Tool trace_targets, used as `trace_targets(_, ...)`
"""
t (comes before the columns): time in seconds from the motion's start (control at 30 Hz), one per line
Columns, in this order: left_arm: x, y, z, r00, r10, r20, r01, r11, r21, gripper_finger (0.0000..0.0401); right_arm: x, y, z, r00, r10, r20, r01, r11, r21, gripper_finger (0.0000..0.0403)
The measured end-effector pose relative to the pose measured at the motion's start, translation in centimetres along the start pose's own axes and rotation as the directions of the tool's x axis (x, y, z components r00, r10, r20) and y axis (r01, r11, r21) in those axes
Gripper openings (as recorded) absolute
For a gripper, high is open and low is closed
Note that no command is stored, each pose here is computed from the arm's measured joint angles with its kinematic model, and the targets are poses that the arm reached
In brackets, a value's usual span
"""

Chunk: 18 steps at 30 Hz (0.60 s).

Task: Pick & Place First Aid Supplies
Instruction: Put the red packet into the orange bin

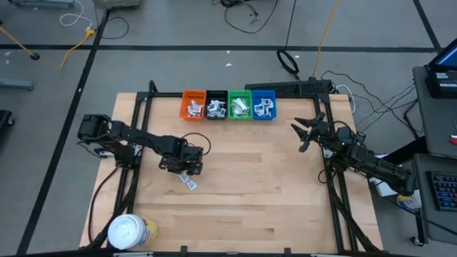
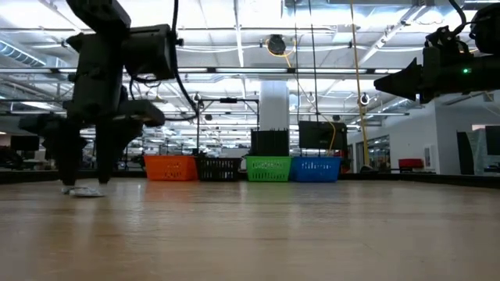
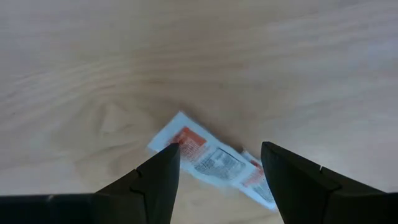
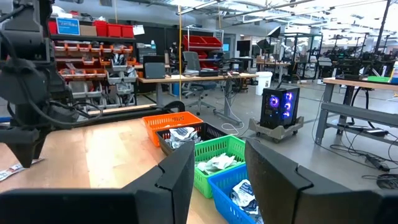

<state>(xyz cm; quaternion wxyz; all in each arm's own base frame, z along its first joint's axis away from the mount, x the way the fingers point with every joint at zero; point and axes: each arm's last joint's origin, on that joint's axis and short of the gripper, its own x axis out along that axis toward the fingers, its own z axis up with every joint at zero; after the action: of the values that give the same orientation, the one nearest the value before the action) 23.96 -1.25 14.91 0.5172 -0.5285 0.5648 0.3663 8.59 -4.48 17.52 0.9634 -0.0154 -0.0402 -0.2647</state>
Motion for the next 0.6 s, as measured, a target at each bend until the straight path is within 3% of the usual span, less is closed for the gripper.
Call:
trace_targets(0.17, 0.90, 0.24, -0.08, 1.000, 0.014, -0.005, -0.014, 1.000, 0.002, 0.0227, 0.00, 0.00, 0.00, 1.000, 0.001, 0.000, -0.001, 1.000, 0.000, 0.0139)
trace_targets(0.27, 1.03, 0.39, -0.07, 1.000, 0.014, -0.009, -0.014, 1.000, 0.021, 0.0201, 0.00, 0.00, 0.00, 1.000, 0.001, 0.000, -0.001, 1.000, 0.000, 0.0139)
trace_targets(0.6, 1.36, 0.84, -0.02, 1.000, 0.031, 0.005, -0.031, 0.992, 0.121, 0.0019, 0.00, 0.00, 0.01, 1.000, 0.000, 0.000, 0.000, 1.000, 0.000, 0.0139)
